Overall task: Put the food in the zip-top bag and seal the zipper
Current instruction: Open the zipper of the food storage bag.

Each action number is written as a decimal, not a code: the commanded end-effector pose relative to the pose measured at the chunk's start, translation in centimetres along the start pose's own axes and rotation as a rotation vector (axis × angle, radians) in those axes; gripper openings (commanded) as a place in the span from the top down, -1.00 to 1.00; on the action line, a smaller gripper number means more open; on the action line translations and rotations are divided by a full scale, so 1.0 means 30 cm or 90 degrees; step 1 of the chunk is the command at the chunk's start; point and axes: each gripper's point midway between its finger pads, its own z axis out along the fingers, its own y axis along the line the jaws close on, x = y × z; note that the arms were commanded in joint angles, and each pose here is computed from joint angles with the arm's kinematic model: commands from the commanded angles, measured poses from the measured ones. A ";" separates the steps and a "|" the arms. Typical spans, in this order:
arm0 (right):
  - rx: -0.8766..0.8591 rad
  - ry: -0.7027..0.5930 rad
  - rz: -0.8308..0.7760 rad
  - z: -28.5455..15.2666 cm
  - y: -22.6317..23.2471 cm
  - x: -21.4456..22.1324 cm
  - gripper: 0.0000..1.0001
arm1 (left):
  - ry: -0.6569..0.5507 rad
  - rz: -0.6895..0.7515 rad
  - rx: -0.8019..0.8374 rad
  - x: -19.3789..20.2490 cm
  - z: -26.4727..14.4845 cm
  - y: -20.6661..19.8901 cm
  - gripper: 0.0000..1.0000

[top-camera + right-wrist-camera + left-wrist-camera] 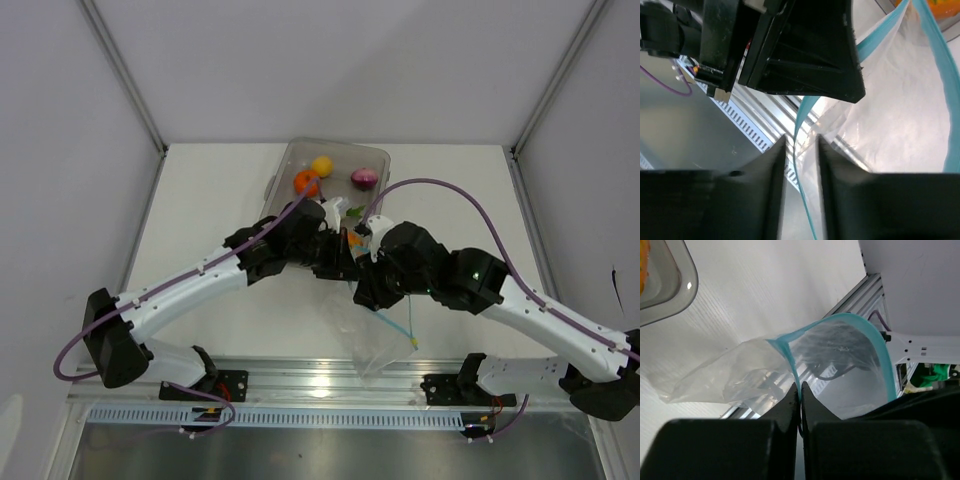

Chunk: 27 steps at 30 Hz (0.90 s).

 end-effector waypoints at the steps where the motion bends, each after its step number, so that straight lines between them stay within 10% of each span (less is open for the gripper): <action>1: -0.007 -0.049 0.020 -0.056 0.026 -0.066 0.14 | -0.007 0.025 0.027 0.008 -0.018 -0.023 0.99; 13: 0.189 -0.115 0.106 -0.295 -0.139 -0.127 -0.46 | -0.007 0.030 0.060 0.022 -0.031 -0.045 0.99; 17: 0.273 -0.091 0.144 -0.283 -0.235 -0.083 -0.99 | -0.018 0.043 0.091 0.021 -0.060 -0.081 0.99; 27: 0.180 -0.074 0.168 -0.194 -0.265 -0.074 -0.99 | -0.032 0.074 0.130 0.062 -0.105 -0.088 0.99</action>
